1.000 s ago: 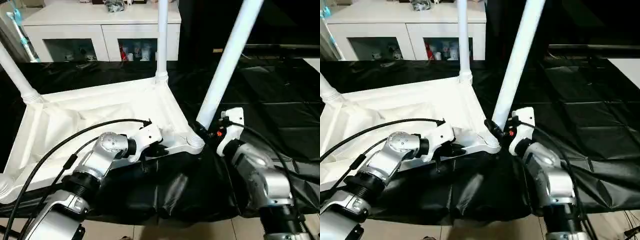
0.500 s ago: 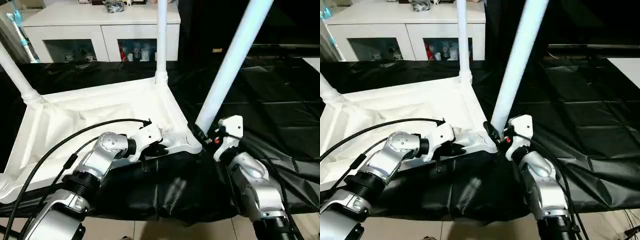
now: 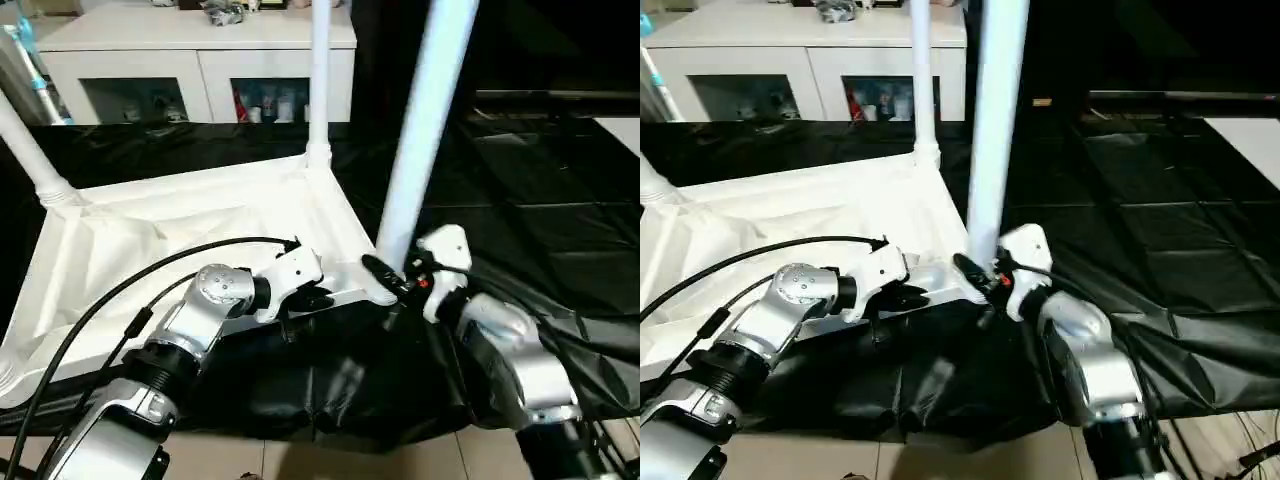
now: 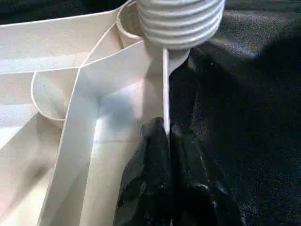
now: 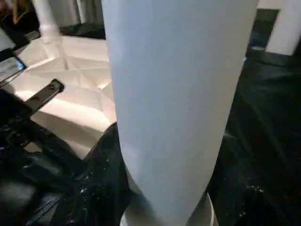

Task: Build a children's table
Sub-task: Insert table leg to table base

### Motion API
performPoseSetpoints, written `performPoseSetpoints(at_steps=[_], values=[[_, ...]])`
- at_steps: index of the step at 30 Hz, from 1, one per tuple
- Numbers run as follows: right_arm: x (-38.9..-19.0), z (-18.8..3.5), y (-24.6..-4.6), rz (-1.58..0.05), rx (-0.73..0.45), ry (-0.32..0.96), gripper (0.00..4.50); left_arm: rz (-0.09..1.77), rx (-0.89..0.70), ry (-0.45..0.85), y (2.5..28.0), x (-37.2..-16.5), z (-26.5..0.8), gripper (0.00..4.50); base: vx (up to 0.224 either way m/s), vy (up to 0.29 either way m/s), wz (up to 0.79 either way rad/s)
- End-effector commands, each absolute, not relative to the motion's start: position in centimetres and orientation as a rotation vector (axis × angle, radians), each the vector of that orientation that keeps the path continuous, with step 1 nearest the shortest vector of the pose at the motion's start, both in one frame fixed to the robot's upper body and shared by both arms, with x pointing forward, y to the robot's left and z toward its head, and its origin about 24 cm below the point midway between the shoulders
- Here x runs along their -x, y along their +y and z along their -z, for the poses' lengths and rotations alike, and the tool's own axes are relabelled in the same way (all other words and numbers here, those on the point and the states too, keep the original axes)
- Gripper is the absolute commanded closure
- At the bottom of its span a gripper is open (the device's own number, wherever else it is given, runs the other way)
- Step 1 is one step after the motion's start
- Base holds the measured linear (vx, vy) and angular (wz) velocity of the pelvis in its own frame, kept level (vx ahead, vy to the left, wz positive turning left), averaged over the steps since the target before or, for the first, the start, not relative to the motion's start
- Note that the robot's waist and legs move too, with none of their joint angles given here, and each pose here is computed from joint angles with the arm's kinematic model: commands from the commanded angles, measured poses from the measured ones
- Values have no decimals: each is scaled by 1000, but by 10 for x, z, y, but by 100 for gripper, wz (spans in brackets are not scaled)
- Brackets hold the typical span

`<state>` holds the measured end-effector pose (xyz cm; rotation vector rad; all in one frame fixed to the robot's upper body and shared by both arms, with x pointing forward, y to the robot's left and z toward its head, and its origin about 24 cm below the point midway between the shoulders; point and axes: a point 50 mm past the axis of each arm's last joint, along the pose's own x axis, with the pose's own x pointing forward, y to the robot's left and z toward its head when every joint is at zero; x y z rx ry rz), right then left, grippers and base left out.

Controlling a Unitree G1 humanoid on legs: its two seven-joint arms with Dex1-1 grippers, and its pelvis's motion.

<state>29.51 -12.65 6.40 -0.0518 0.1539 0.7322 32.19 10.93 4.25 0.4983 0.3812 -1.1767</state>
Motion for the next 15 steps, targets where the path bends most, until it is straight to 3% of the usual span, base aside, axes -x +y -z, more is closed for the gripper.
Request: performPoseSetpoints(at_steps=[1, 7, 15], values=[[-292, -42, -130, -726, 50, 296, 261, 1115, -518, 426, 119, -322, -35, 450, 0, 0, 0], [-308, -70, -141, -713, -38, 236, 261, 1127, -522, 423, 116, -321, -34, 450, 0, 0, 0], [-319, -98, -158, -739, 49, 236, 261, 1167, -538, 407, 109, -319, -38, 450, 0, 0, 0]])
